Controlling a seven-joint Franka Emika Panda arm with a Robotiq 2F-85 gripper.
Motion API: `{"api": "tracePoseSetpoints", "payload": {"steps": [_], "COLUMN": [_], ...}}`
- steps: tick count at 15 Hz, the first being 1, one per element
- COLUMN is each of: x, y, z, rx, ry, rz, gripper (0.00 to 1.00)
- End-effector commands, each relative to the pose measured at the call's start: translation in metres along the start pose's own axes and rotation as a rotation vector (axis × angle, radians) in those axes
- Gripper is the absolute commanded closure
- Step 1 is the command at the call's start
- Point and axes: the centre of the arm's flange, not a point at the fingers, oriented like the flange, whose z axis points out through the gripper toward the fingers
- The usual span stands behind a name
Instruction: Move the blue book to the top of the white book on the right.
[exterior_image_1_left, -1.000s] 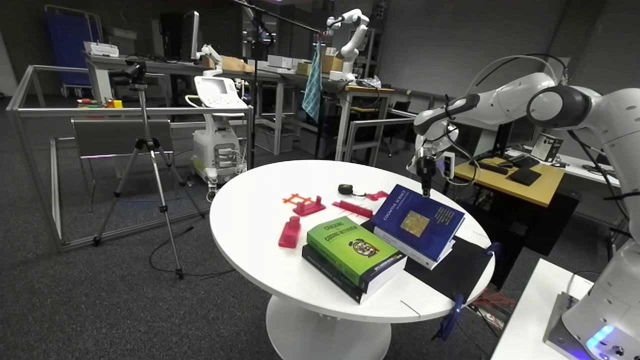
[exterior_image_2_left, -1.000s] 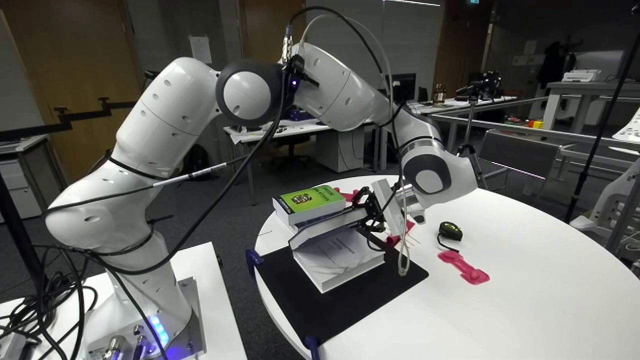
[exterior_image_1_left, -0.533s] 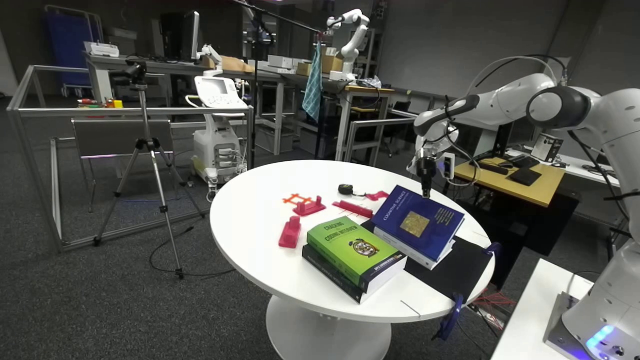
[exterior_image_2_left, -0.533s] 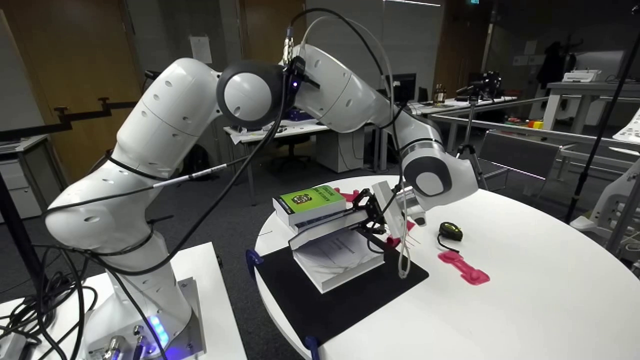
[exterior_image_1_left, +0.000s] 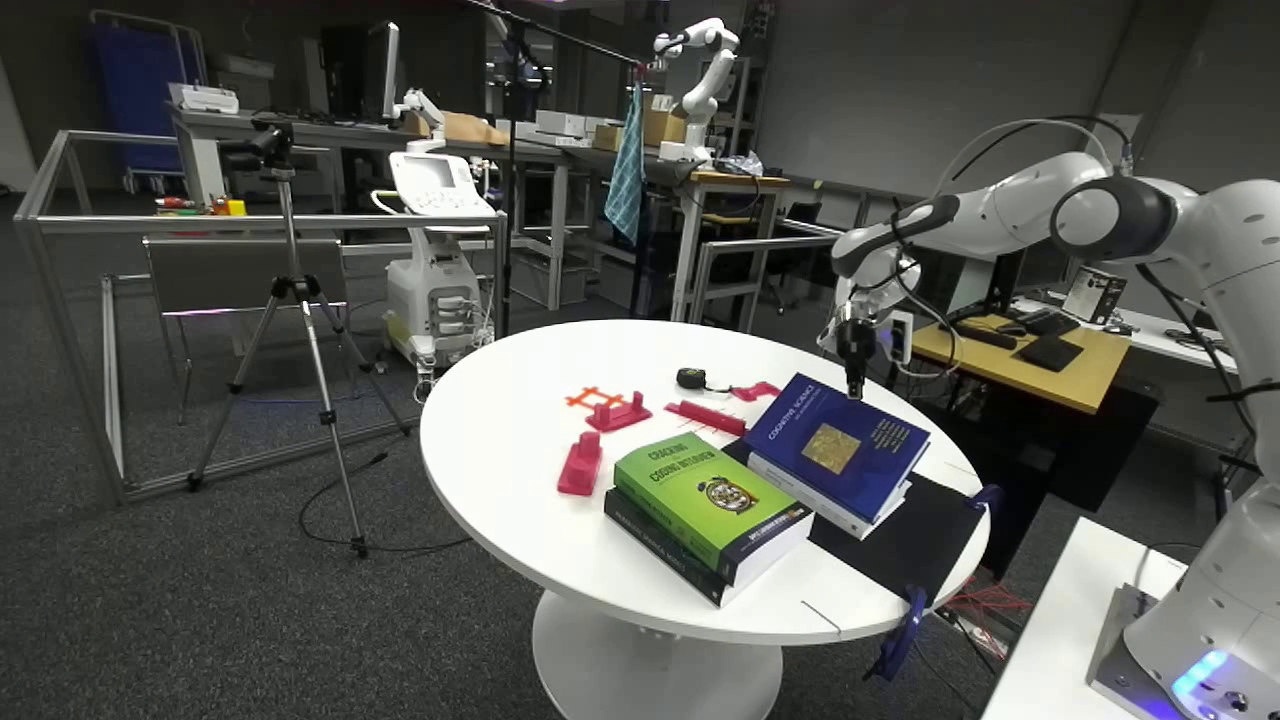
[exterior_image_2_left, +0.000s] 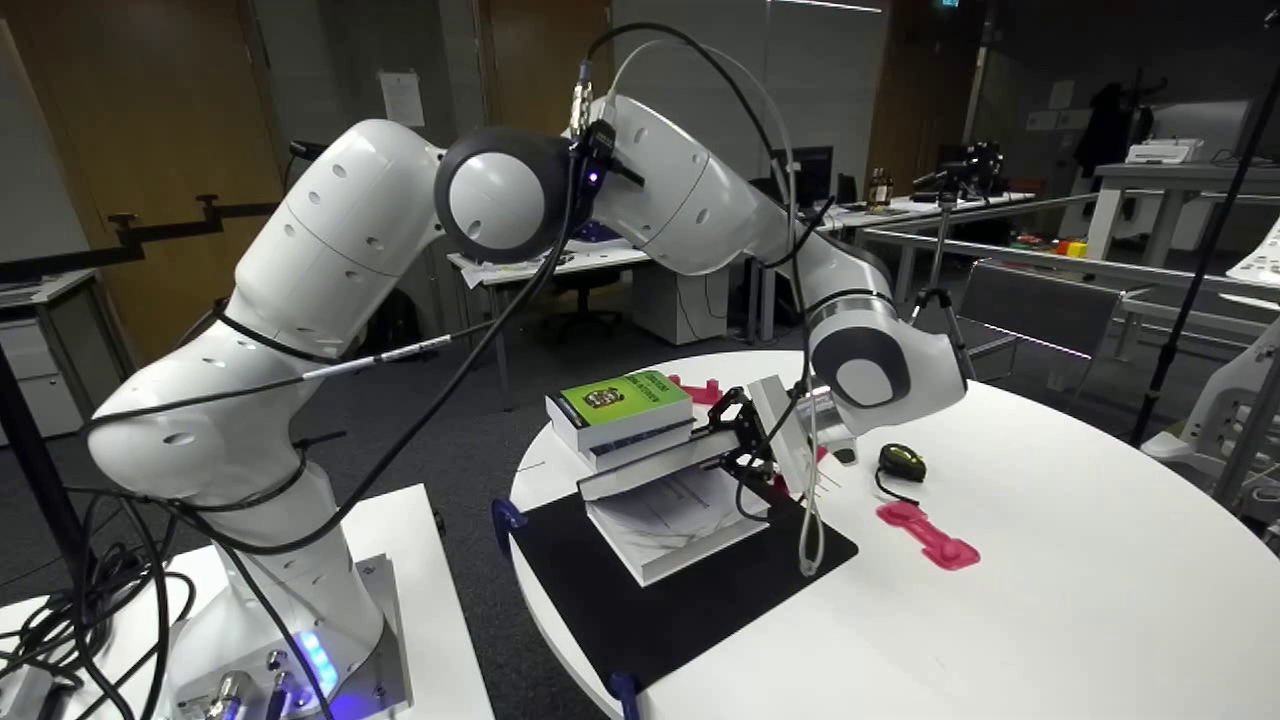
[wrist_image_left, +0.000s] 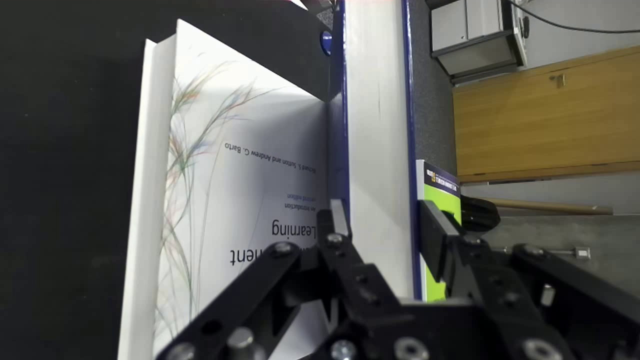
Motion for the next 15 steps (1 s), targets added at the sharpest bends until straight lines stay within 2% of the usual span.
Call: {"api": "tracePoseSetpoints", "payload": {"steps": [1,5,13,14,15], "x": [-0.009,-0.012,-0.026,-0.027,-0.028], "y": [-0.001,0.002,0.014,0.015,0.017], "z": [-0.010,-0.013,-0.031,-0.033,-0.034], "rx": [-0.005,-0.006,-0.080,-0.088,-0.097], "ry": [0.022,0.029,0.061,0.061,0.060], "rz": [-0.022,-0.023,0.031,0.039,0.041], "gripper": [0.85,0.85,0.85,0.37,0.33]}}
